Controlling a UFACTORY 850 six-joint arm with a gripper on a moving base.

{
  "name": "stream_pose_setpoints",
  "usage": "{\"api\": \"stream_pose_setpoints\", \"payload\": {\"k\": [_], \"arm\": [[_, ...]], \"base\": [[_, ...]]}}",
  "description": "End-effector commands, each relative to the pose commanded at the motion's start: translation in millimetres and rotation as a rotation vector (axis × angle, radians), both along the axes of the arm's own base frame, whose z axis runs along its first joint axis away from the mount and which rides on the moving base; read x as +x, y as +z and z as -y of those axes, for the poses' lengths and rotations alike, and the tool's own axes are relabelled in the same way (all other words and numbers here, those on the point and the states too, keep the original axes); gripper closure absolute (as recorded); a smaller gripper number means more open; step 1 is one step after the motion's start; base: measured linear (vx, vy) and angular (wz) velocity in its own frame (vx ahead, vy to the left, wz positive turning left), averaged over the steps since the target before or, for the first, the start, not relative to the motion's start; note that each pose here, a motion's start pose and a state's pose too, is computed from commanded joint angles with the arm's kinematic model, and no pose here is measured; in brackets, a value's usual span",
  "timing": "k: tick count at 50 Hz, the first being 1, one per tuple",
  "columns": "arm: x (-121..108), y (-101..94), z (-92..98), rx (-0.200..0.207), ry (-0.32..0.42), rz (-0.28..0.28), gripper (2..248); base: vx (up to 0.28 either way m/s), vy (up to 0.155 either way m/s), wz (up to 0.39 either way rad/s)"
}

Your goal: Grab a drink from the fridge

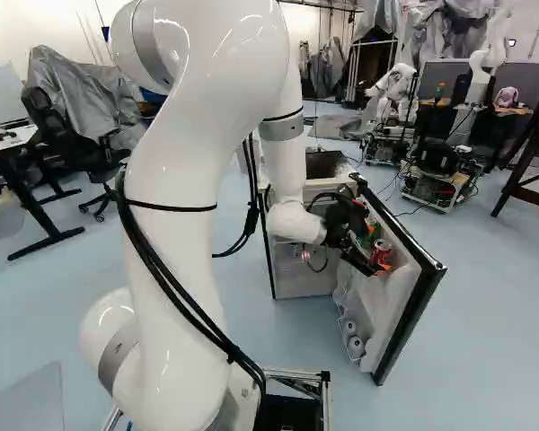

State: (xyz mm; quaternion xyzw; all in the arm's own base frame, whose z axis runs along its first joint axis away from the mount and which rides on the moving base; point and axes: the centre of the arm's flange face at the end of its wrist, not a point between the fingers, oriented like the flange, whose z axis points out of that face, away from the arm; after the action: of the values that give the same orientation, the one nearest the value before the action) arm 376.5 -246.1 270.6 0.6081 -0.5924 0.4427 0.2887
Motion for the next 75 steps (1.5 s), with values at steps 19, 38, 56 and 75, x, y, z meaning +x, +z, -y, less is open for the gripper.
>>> {"api": "stream_pose_setpoints", "payload": {"k": [19,38,56,75], "arm": [[2.4,-0.6,7.8,-0.002,-0.013,0.005,3],[2.8,-0.7,8.8,-0.003,-0.015,0.006,95],[2.8,-0.7,8.8,-0.003,-0.015,0.006,159],[2.8,-0.7,8.8,-0.003,-0.015,0.006,159]], "base": [[0.0,0.0,0.0],[0.0,0.0,0.0],[0.0,0.0,0.0],[0.0,0.0,0.0]]}}
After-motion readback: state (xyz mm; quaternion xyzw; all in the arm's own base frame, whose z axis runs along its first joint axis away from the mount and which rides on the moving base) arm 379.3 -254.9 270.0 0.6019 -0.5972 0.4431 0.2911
